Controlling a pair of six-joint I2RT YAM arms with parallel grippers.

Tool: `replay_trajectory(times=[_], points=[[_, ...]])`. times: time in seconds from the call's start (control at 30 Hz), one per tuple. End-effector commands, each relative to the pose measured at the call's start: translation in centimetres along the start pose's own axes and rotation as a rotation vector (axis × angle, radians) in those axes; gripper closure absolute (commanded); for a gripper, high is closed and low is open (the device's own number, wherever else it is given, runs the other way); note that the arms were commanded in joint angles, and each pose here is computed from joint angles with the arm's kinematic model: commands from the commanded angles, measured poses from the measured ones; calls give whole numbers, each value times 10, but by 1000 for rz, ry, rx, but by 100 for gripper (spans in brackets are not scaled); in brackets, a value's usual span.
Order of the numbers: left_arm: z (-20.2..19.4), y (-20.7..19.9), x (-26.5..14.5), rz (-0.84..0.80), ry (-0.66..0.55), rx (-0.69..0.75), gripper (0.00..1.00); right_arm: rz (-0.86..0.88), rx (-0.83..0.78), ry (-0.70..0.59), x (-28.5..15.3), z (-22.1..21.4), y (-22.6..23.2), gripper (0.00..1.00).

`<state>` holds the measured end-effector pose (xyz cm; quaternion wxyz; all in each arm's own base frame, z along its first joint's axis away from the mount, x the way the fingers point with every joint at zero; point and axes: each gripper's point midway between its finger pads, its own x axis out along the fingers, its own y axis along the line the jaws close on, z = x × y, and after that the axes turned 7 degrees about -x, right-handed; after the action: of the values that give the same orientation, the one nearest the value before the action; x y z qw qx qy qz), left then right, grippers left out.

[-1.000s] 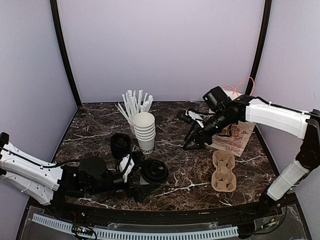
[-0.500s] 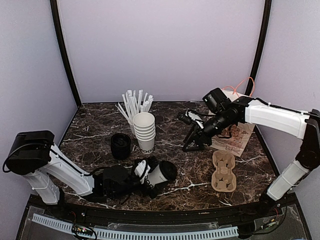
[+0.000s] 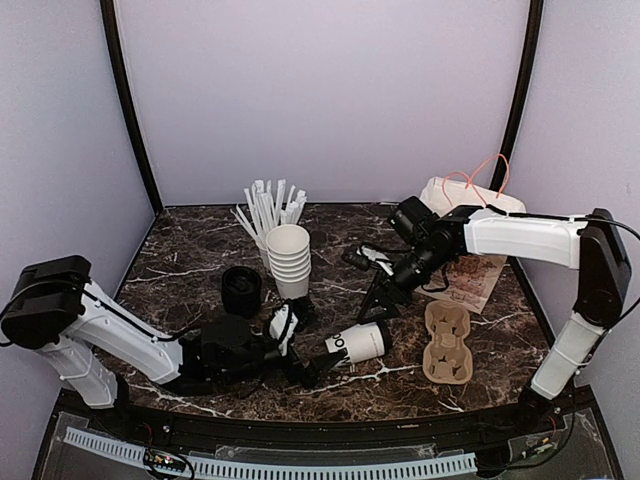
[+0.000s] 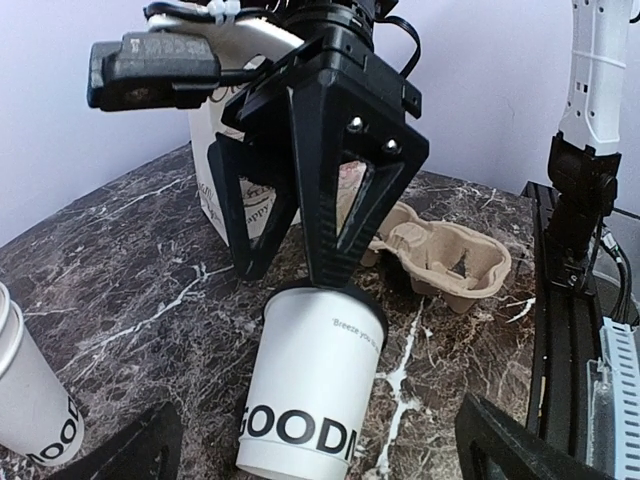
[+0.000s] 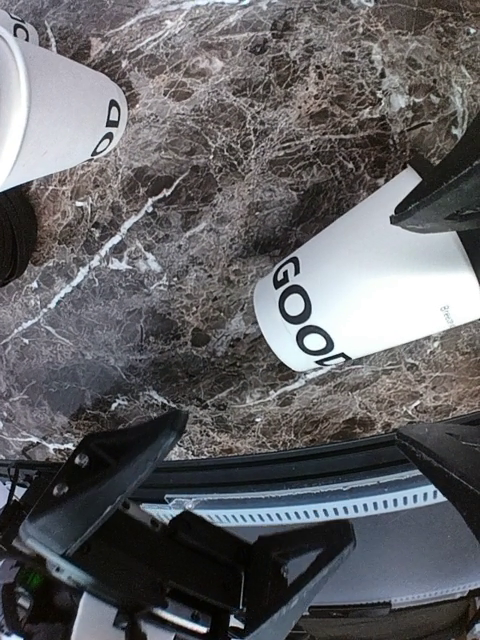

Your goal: Pack the takeout coffee

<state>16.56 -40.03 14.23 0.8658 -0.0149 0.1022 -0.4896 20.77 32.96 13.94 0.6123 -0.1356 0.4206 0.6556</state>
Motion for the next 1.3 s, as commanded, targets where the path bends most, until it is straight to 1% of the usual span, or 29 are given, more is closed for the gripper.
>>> replay_trajectory(times=[0.0, 0.1, 0.2, 0.33, 0.4, 0.43, 0.47, 0.53, 0.73, 0.9, 1.07, 1.2, 1.27], points=[[3, -6, -12, -23, 153, -2, 1, -62, -71, 17, -9, 4, -3, 32], [-1, -5, -26, -28, 221, 32, 1, -102, -74, 39, -15, -2, -7, 32], [-4, -4, -23, -39, 284, 64, 1, -131, -51, 12, -26, -1, -14, 32], [-2, -1, 4, -48, 395, 67, 1, -189, -12, -40, -53, 3, -29, 33], [-10, 8, 29, -7, 512, 56, 1, -217, -6, -65, -66, 4, -32, 33], [-12, 9, 35, -4, 542, 52, 1, -232, -3, -73, -72, 3, -33, 33], [-20, 10, 45, 7, 601, 53, 1, -248, -5, -83, -77, 3, -34, 32], [-32, 12, 58, 17, 663, 55, 1, -272, -2, -101, -86, 1, -34, 32], [-66, 30, 85, 94, 779, 58, 1, -320, 7, -145, -103, -7, -34, 32], [-76, 44, 93, 166, 820, 86, 1, -337, 4, -164, -109, -8, -32, 32], [-79, 46, 94, 174, 840, 88, 2, -333, 8, -165, -108, -10, -33, 32], [-76, 45, 90, 176, 846, 65, 11, -326, 17, -163, -104, -12, -35, 32], [-72, 44, 85, 170, 824, 55, 15, -331, 19, -166, -105, -11, -35, 32]])
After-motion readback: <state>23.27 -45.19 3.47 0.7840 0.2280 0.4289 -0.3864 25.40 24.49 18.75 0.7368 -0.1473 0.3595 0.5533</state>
